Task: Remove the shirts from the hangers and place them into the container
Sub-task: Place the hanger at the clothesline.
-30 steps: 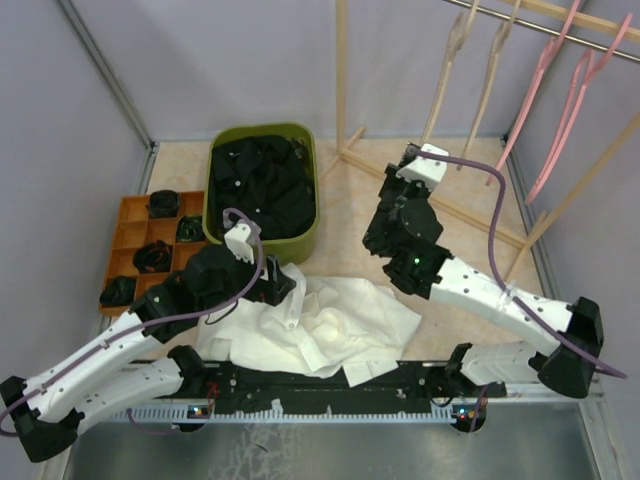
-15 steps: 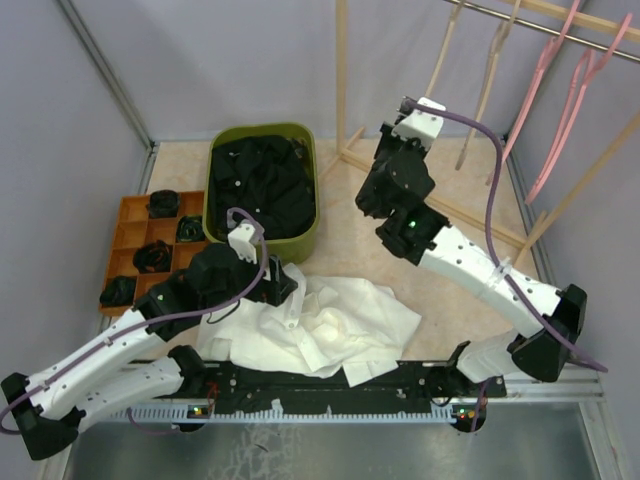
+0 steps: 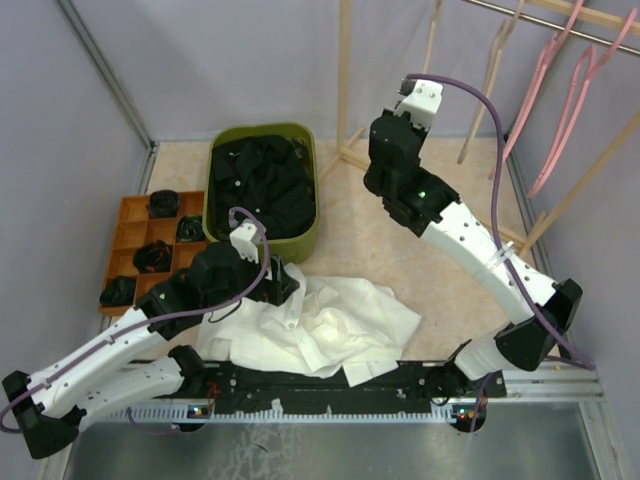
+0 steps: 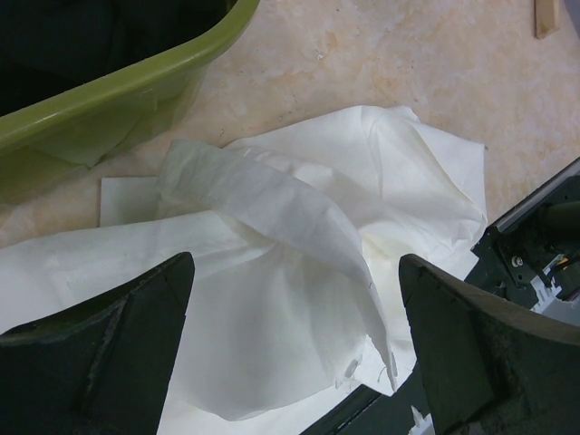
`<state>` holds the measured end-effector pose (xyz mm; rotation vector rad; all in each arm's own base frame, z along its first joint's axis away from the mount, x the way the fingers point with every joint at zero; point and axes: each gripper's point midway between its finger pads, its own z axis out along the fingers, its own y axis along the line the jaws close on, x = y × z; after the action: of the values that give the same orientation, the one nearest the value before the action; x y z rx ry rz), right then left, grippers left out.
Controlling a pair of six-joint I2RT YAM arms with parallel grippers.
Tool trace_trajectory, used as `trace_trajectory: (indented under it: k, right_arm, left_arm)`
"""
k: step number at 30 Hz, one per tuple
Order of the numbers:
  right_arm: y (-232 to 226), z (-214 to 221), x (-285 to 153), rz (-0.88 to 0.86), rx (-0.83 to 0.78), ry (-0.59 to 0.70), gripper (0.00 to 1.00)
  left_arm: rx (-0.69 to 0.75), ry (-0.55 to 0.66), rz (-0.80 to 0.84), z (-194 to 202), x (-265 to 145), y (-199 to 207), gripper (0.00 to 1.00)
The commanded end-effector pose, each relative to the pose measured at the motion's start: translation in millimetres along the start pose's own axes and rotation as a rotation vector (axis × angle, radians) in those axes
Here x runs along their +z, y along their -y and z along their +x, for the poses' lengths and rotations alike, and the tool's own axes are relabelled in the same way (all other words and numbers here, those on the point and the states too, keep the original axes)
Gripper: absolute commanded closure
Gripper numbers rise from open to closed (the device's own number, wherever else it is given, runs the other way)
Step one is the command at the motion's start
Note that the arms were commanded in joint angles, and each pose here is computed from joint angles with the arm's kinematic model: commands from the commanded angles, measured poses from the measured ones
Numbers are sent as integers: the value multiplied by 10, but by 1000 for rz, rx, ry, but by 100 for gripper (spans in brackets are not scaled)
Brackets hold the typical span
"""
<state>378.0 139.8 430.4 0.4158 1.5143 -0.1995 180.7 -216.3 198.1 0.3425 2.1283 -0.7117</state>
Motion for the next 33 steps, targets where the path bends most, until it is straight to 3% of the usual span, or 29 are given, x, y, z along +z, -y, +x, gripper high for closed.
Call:
trace_trajectory:
  k: [1, 7, 10, 17, 27, 33]
  right_arm:
    - [59, -44, 89, 3, 71, -28, 97]
    - [85, 136, 43, -33, 79, -60, 76]
    - [123, 97, 32, -40, 80, -51, 87]
    - [212, -70, 119, 27, 104, -23, 92]
    - [246, -151, 154, 116, 178, -20, 95]
    - [261, 16, 190, 145, 161, -49, 89]
  left_arm:
    - [-7, 39, 33, -135, -36, 87, 1]
    - [3, 38, 29, -134, -24, 80, 1]
    - [4, 34, 27, -131, -19, 77, 1]
    - [8, 26, 29, -106, -11, 77, 1]
    - [7, 18, 40, -110, -1, 106, 1]
    - [7, 13, 45, -96, 6, 114, 1]
